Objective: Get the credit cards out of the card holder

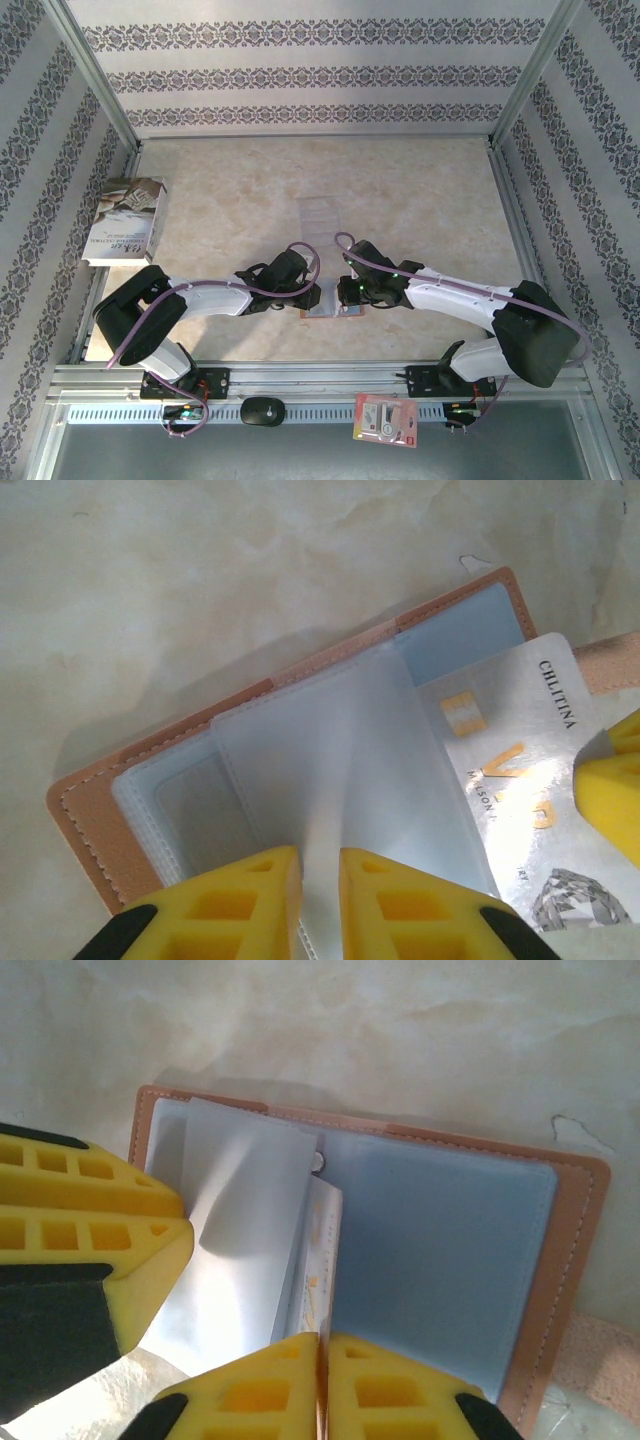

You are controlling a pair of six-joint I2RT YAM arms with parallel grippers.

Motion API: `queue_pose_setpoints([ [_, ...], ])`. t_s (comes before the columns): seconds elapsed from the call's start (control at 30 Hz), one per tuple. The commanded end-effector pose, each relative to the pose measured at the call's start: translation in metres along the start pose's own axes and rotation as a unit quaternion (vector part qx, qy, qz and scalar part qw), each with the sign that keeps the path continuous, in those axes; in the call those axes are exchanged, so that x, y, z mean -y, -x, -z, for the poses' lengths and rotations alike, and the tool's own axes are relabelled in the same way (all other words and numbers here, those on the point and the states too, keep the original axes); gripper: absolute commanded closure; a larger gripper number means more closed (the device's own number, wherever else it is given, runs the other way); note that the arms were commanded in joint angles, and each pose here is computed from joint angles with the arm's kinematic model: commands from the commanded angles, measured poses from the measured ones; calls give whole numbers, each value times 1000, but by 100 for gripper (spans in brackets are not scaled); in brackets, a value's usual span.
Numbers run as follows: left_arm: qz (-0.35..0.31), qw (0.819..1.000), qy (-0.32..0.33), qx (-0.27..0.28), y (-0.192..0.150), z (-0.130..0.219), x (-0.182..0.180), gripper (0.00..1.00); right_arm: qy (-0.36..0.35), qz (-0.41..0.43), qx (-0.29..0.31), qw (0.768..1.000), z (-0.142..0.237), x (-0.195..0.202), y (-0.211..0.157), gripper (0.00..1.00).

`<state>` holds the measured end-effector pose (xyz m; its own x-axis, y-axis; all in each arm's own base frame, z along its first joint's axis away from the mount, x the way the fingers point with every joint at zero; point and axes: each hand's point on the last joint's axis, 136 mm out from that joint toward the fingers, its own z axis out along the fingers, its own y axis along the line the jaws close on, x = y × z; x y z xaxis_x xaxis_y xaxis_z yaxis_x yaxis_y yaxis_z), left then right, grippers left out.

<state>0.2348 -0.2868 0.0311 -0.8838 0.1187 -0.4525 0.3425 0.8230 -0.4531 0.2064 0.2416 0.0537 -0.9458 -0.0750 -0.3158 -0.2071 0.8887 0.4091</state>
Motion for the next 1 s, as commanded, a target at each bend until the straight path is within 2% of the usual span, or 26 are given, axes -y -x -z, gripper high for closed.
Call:
queue_pose_setpoints([
  [0.0, 7, 999, 38, -33, -19, 1, -25, 77, -7, 11, 7, 1000, 8, 1, 8, 99],
  [0.2, 5, 1000, 20, -17, -8, 12, -14, 62, -29, 65, 45, 996, 39, 2, 24, 100],
  [0.43, -14, 999, -37, 29, 21, 50, 7, 42, 4, 139, 71, 988, 65, -16, 39, 100],
  [0.67, -39, 987, -118, 98, 54, 103, 24, 31, 31, 193, 67, 978, 79, -23, 57, 100],
  [0.83, -15, 986, -116, 121, 68, 124, 14, 29, 59, 252, 69, 964, 96, -36, 83, 100],
  [0.97, 5, 988, -98, 120, 65, 127, 5, 28, 52, 306, 106, 945, 121, -48, 115, 100],
])
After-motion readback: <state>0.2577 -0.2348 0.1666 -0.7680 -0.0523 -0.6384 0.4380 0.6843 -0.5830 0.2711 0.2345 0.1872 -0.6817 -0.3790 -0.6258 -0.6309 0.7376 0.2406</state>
